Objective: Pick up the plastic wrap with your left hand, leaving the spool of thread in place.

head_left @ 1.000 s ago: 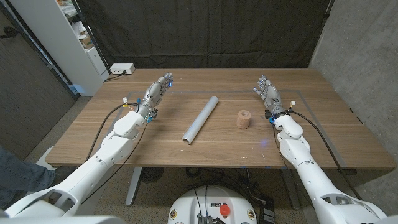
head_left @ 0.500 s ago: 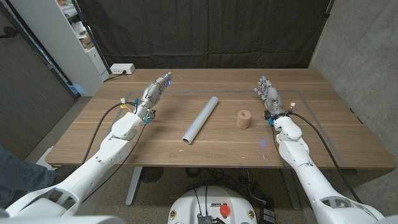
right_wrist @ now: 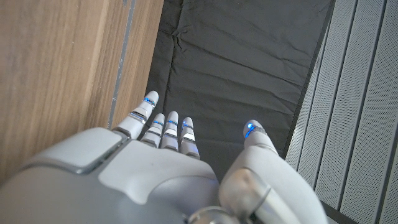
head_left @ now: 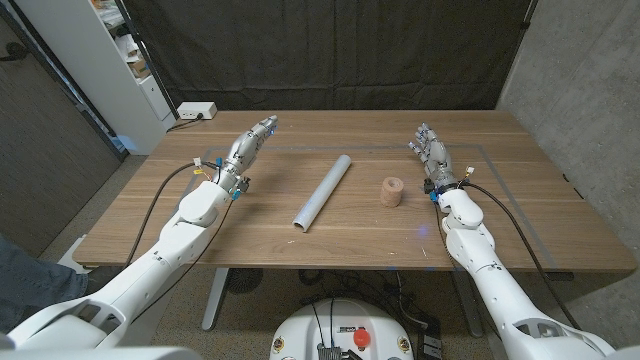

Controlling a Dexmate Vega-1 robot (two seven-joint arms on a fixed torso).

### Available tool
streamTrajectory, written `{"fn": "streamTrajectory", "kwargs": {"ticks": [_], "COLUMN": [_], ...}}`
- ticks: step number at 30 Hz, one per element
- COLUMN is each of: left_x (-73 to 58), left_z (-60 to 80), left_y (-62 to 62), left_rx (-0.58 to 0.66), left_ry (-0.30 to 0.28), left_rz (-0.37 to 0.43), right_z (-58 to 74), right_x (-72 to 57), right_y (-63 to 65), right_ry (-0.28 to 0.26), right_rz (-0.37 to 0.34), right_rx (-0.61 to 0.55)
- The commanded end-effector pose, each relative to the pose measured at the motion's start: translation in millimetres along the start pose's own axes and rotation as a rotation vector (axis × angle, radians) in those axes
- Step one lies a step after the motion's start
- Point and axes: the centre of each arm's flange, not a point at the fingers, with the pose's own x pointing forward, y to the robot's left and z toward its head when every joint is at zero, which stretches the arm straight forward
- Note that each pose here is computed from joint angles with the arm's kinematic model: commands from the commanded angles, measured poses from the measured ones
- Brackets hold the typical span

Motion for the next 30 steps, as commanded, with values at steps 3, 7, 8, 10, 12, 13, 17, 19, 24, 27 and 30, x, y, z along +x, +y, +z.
{"fn": "streamTrajectory", "kwargs": {"ticks": [3,7,8,10,12,13,17,19,24,27,30], "left_x": [-1.3,-3.0,-3.6,-5.1,-5.9,-6.4,-7.8,-7.8,-6.1,-4.4,-1.4], "left_z": [1.7,2.3,3.0,3.7,4.5,4.7,4.6,4.9,5.9,7.3,7.4], "left_y": [2.7,2.4,1.9,0.8,0.3,0.2,-1.1,-1.7,-2.3,-3.7,-7.6], "left_rx": [0.055,0.065,0.07,0.082,0.096,0.109,0.122,0.131,0.142,0.162,0.175], "left_ry": [-0.039,-0.05,-0.049,-0.057,-0.059,-0.061,-0.066,-0.068,-0.07,-0.083,-0.101], "left_rz": [0.004,0.003,0.001,0.007,0.009,0.009,0.014,0.017,0.01,0.0,-0.011], "right_z": [0.6,1.9,2.0,2.2,2.2,2.2,2.2,2.3,2.7,2.6,1.7], "right_x": [-1.6,-2.6,-3.0,-3.8,-4.6,-5.0,-5.3,-4.9,-2.9,-1.8,-1.8], "right_y": [3.2,3.9,4.0,4.3,4.4,4.3,3.7,3.4,3.4,3.0,2.4], "right_ry": [-0.012,-0.017,-0.017,-0.017,-0.016,-0.017,-0.015,-0.015,-0.018,-0.019,-0.018], "right_rz": [-0.02,-0.024,-0.024,-0.024,-0.026,-0.027,-0.027,-0.026,-0.026,-0.026,-0.031], "right_rx": [0.005,0.004,0.004,0.003,0.003,0.005,0.005,0.004,0.008,0.01,0.012]}}
